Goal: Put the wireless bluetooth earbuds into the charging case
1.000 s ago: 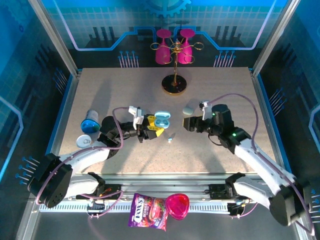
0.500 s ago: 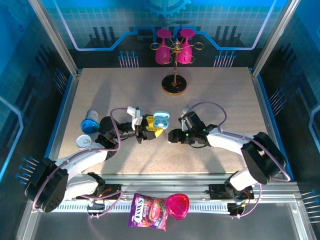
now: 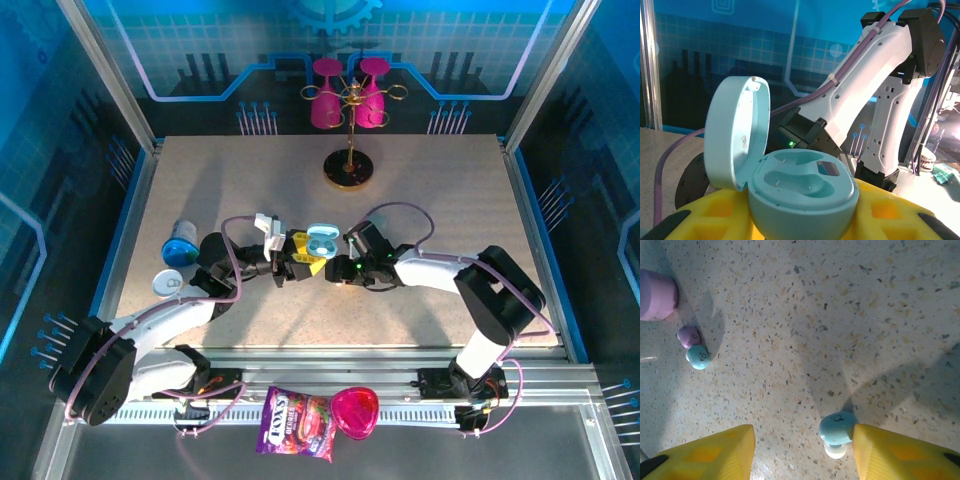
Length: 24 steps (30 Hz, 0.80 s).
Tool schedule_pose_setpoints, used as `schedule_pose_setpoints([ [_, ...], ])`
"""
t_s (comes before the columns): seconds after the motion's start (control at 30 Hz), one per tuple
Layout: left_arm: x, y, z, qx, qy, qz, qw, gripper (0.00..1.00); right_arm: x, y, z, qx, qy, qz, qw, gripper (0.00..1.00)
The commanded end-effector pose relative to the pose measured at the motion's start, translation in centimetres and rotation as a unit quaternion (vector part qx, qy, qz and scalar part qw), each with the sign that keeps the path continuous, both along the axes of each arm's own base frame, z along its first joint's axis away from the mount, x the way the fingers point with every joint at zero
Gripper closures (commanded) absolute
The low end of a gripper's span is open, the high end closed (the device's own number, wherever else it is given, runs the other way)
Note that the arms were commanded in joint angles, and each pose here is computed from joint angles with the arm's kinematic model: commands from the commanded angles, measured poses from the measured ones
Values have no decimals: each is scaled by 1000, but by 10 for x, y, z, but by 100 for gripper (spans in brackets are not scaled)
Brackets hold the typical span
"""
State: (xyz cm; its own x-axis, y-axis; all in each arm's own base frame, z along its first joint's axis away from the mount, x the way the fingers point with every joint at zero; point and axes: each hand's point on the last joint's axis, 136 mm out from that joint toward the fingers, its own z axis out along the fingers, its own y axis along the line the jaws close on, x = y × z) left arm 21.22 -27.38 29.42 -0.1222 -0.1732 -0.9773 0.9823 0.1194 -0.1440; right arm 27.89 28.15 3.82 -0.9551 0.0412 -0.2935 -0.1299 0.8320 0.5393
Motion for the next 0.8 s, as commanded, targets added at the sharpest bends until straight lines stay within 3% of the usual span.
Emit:
schedule_pose_setpoints([
  [0.0,-4,3,3,-1,-21,2,1000,71,2,12,3,7,1,12,1000,46],
  [0.43,-3,4,2,0,-24,7,1000,70,14,26,9,-7,-12,47,999,48],
  [0.63,-6,6,10,-8,-34,8,999,70,12,8,15,-91,-53,103,989,47],
  [0.77,-14,9,21,-20,-44,1,999,70,7,-8,14,-207,-72,168,961,53],
])
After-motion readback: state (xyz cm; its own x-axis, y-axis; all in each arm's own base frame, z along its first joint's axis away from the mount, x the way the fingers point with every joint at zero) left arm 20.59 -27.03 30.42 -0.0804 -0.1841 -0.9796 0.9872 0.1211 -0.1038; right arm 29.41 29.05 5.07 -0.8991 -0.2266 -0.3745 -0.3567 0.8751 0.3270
